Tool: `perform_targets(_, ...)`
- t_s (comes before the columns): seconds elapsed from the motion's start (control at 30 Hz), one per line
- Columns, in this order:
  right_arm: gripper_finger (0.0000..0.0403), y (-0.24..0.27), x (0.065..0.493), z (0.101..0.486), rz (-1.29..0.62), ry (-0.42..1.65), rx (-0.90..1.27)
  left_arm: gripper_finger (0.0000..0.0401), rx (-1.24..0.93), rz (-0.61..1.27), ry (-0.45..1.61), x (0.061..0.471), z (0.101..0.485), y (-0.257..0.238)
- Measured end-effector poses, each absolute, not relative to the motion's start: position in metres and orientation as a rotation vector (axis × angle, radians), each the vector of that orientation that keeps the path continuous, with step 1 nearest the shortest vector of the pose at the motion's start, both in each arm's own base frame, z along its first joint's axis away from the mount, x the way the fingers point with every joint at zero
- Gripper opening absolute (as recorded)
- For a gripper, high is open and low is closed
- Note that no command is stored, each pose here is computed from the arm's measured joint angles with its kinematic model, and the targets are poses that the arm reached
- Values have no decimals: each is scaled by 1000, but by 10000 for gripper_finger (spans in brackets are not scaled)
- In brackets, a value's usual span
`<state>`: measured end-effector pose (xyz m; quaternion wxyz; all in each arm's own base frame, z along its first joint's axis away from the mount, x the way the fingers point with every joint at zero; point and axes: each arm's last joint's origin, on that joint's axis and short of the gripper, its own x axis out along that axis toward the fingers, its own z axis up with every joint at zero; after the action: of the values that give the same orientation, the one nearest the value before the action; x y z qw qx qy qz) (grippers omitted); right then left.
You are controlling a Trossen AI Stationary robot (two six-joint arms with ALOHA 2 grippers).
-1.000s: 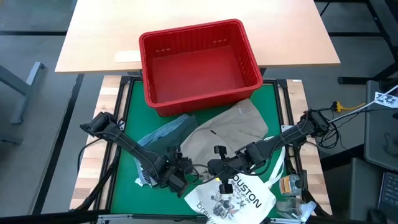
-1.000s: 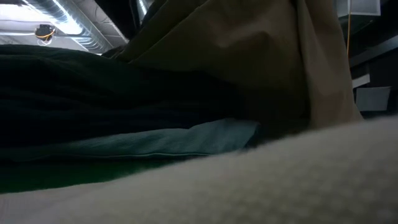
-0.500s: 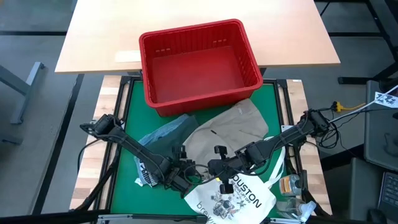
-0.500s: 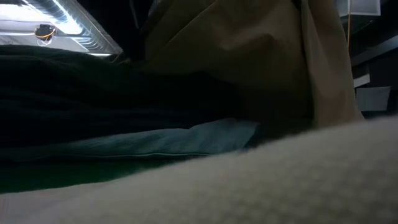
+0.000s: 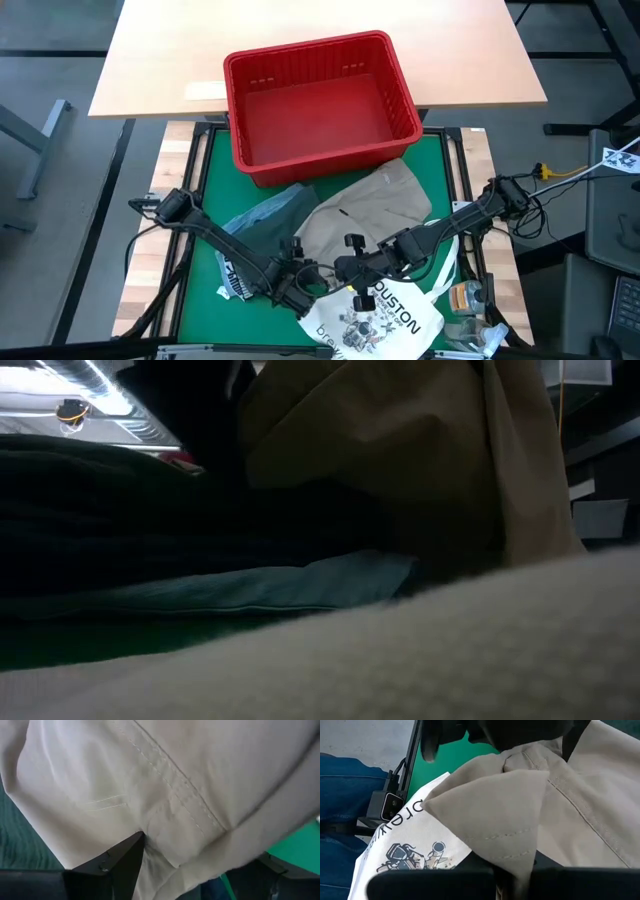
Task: Fold Laundry from Bin
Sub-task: Fold the light brown shorts
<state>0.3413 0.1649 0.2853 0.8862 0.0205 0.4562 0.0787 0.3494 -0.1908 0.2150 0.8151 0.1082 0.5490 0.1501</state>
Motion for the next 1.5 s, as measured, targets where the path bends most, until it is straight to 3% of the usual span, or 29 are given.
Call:
perform_targets(0.2,5,165,341,285,164,949,42,196,210,322,1156,351,216,-191)
perform_targets(0.57,6,172,334,289,179,955,47,12,219,309,1164,349,221,-191)
perform_targets(0.8,6,188,319,289,178,1008,83,12,246,243,1137,356,253,-193)
perform_targets(1.07,5,219,296,288,180,1041,169,6,258,-2,1126,366,285,-195)
perform_targets(1.33,4,251,270,289,128,1017,237,5,174,-176,1087,374,286,-205)
perform_targets(1.5,7,271,256,291,197,989,233,5,111,-279,1021,378,289,-216)
